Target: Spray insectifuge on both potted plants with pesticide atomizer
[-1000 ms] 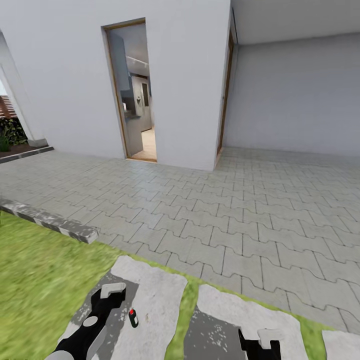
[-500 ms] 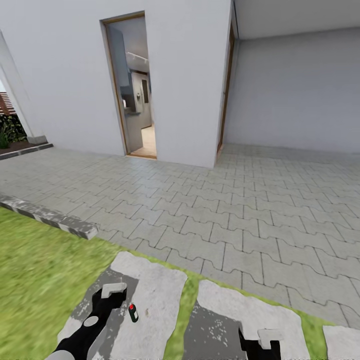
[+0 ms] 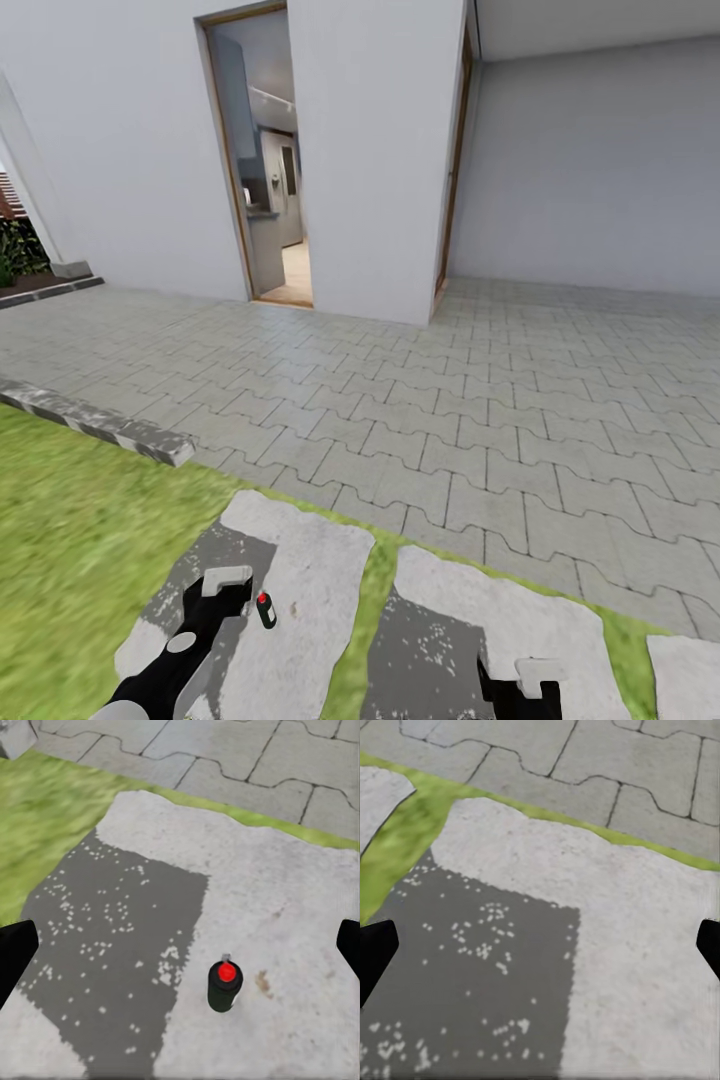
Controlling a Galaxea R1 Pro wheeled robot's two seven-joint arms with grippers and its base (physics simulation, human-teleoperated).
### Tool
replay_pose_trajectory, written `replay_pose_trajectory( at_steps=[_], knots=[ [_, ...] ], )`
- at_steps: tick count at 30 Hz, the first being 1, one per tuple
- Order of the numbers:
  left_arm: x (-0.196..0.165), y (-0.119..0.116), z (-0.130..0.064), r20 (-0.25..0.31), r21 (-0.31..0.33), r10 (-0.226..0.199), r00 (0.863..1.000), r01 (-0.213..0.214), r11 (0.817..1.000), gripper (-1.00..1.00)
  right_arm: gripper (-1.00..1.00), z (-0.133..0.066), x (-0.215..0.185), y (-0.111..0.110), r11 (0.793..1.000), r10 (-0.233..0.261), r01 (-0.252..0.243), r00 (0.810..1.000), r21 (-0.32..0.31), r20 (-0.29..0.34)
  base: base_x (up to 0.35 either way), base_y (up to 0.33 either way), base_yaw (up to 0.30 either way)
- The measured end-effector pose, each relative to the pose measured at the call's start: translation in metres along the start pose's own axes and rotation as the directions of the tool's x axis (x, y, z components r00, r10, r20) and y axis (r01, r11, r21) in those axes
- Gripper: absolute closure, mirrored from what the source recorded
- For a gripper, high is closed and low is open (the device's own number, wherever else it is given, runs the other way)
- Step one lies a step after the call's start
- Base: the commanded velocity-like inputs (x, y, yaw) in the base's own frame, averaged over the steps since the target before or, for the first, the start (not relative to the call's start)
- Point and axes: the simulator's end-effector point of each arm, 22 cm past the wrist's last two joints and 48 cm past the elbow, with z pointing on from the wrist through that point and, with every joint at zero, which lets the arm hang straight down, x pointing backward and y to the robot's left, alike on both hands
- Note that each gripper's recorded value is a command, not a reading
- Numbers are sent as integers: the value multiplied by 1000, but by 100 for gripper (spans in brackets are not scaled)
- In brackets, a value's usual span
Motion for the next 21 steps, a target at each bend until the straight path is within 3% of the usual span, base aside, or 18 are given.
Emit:
replay_pose_trajectory(
  at_steps=[21],
  knots=[
    [67, -3, 20, -40, 0, 5, 999, -5, 1000, -100, -100, 20, 59, 4, 1000, -2, 2, 999, -3, -33, 0, 0, 0]
  ],
)
